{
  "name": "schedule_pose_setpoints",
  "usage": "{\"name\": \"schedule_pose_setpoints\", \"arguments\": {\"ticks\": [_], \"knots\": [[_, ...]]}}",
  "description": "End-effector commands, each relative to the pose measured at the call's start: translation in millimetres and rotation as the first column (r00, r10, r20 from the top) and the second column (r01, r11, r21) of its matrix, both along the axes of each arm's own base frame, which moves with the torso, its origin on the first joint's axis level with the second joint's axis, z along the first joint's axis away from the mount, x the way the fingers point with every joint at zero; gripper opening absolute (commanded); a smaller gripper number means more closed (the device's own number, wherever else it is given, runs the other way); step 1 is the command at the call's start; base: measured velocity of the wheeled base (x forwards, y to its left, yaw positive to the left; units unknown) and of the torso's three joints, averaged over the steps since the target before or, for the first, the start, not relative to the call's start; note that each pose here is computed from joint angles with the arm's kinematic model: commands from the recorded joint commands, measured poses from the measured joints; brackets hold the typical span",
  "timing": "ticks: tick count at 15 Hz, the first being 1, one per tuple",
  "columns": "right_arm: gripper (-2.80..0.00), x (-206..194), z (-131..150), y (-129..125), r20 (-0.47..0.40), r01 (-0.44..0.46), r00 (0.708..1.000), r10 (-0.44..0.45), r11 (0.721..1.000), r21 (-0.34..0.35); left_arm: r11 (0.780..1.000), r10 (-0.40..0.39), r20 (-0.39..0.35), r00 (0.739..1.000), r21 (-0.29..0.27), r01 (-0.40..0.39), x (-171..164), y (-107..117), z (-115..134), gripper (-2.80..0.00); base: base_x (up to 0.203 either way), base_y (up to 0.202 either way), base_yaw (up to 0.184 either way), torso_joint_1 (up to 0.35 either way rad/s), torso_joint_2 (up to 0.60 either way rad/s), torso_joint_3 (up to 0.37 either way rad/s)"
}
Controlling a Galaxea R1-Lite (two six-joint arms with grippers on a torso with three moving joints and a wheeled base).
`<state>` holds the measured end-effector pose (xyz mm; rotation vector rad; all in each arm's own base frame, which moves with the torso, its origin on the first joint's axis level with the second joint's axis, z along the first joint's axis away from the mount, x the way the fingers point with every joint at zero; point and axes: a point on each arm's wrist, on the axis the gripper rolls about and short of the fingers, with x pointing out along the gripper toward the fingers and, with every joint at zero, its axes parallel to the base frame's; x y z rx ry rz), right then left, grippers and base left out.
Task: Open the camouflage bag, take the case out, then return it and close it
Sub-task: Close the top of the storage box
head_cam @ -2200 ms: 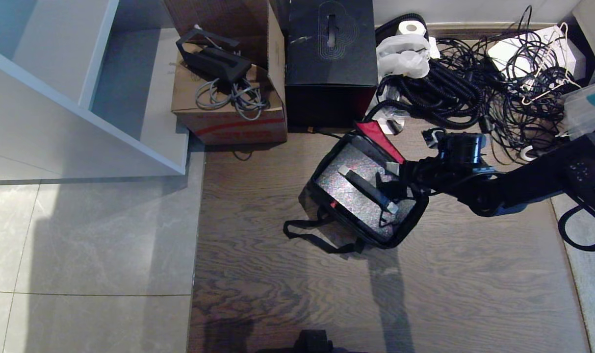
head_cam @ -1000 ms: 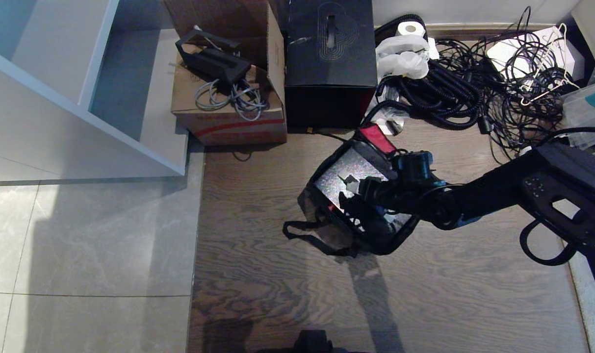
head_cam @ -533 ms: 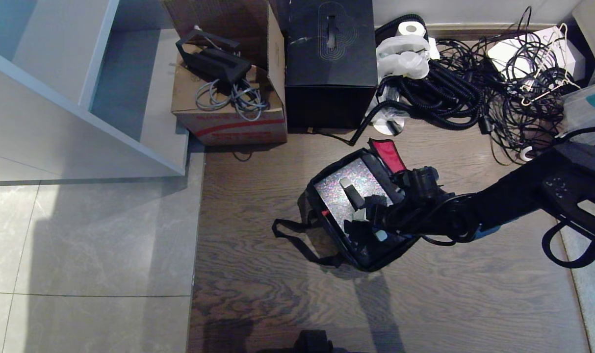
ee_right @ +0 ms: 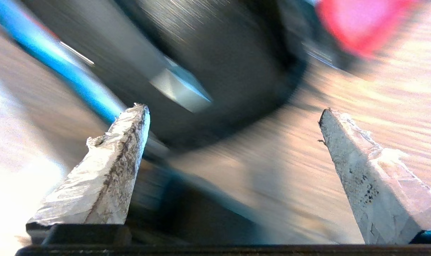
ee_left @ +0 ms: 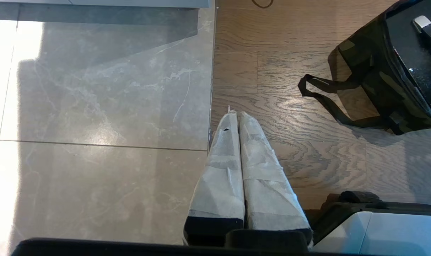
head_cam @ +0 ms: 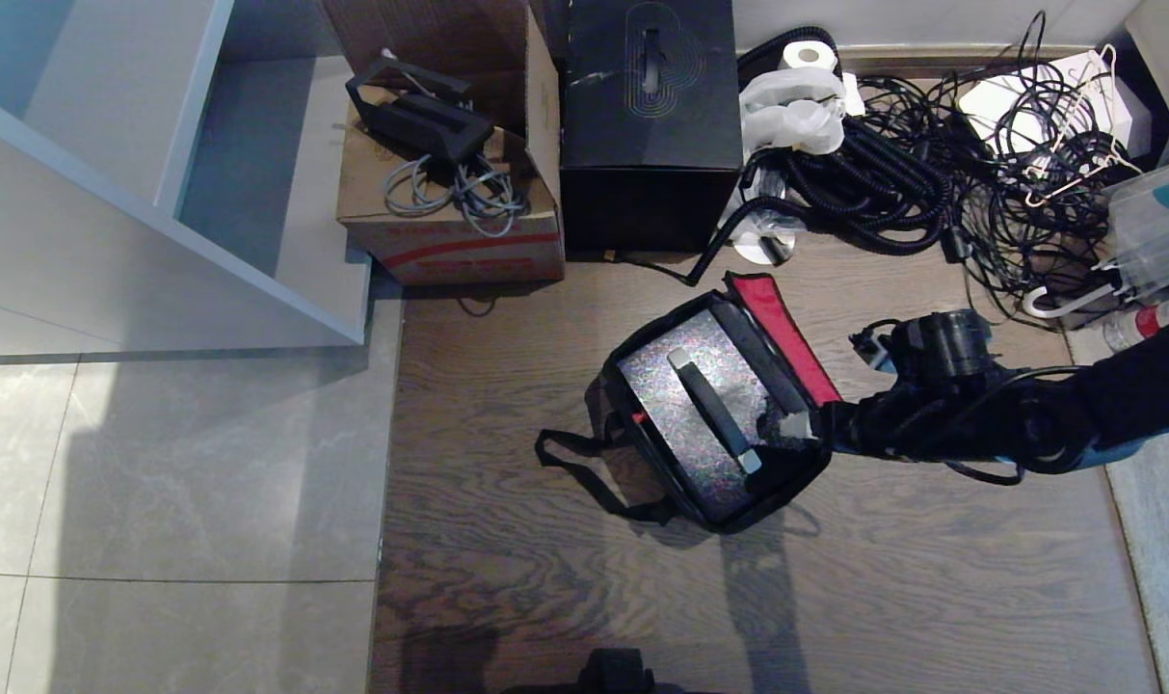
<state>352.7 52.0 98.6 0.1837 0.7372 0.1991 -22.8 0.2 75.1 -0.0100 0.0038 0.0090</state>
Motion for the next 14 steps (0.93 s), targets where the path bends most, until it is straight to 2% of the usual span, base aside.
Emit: {"name": "schedule_pose_setpoints", "arguments": {"ticks": [1,2,3,4,5,7,8,9,10,11,12,13,14], "knots": [[0.0,-20,-1,-39,-0.034,-0.025,0.999,0.02,0.984,-0.178,1.0,0.0,-0.001,1.0,-0.001,0.0,0,0,0,-2.8,0.0,0.0,0.0,0.0,0.0,0.0],[0.0,-26,-6,-52,-0.069,-0.002,0.998,-0.012,0.981,-0.196,1.0,0.0,0.0,1.0,-0.001,0.0,0,0,0,-2.8,0.0,0.0,0.0,0.0,0.0,0.0],[0.0,-28,-9,-61,-0.08,0.05,0.995,-0.064,0.984,-0.173,1.0,0.0,0.0,1.0,-0.001,0.0,0,0,0,-2.8,0.0,0.0,0.0,0.0,0.0,0.0],[0.0,-26,-10,-64,-0.077,0.127,0.988,-0.136,0.986,-0.111,1.0,0.0,-0.001,1.0,-0.001,0.0,0,0,0,-2.8,0.0,0.0,0.0,0.0,0.0,0.0],[0.0,-22,-13,-65,-0.082,0.219,0.972,-0.221,0.975,-0.025,1.0,0.0,-0.001,1.0,-0.001,0.0,0,0,0,-2.8,0.0,0.0,0.0,0.0,0.0,0.0],[0.0,-13,-21,-69,-0.122,0.396,0.917,-0.38,0.906,0.15,1.0,0.0,0.001,1.0,-0.001,0.0,0,0,0,-2.8,0.0,0.0,0.0,0.0,0.0,0.0],[0.0,-7,-30,-72,-0.163,0.472,0.881,-0.445,0.854,0.218,1.0,0.0,-0.001,1.0,-0.001,0.0,0,0,0,-2.8,0.0,0.0,0.0,0.0,0.0,0.0],[0.0,-3,-37,-75,-0.19,0.511,0.859,-0.476,0.824,0.246,1.0,0.0,-0.001,1.0,-0.001,0.0,0,0,0,-2.8,0.0,0.0,0.0,0.0,0.0,0.0],[0.0,-1,-49,-78,-0.216,0.521,0.85,-0.48,0.824,0.221,1.0,0.0,-0.001,1.0,-0.001,0.0,0,0,0,-2.8,0.0,0.0,0.0,0.0,0.0,0.0],[0.0,0,-60,-82,-0.218,0.509,0.855,-0.471,0.844,0.171,1.0,0.0,-0.001,1.0,-0.001,0.0,0,0,0,-2.8,0.0,0.0,0.0,0.0,0.0,0.0],[0.0,4,-66,-86,-0.209,0.516,0.85,-0.484,0.845,0.142,1.0,0.0,-0.001,1.0,-0.001,0.0,0,0,0,-2.8,0.0,0.0,0.0,0.0,0.0,0.0],[0.0,13,-66,-89,-0.196,0.542,0.837,-0.511,0.823,0.168,1.0,0.0,-0.001,1.0,-0.001,0.0,0,0,0,-2.8,0.0,0.0,0.0,0.0,0.0,0.0],[0.0,22,-67,-90,-0.214,0.595,0.803,-0.557,0.77,0.231,1.0,0.0,-0.001,1.0,-0.001,0.0,0,0,0,-2.8,0.0,0.0,0.0,0.0,0.0,0.0]]}}
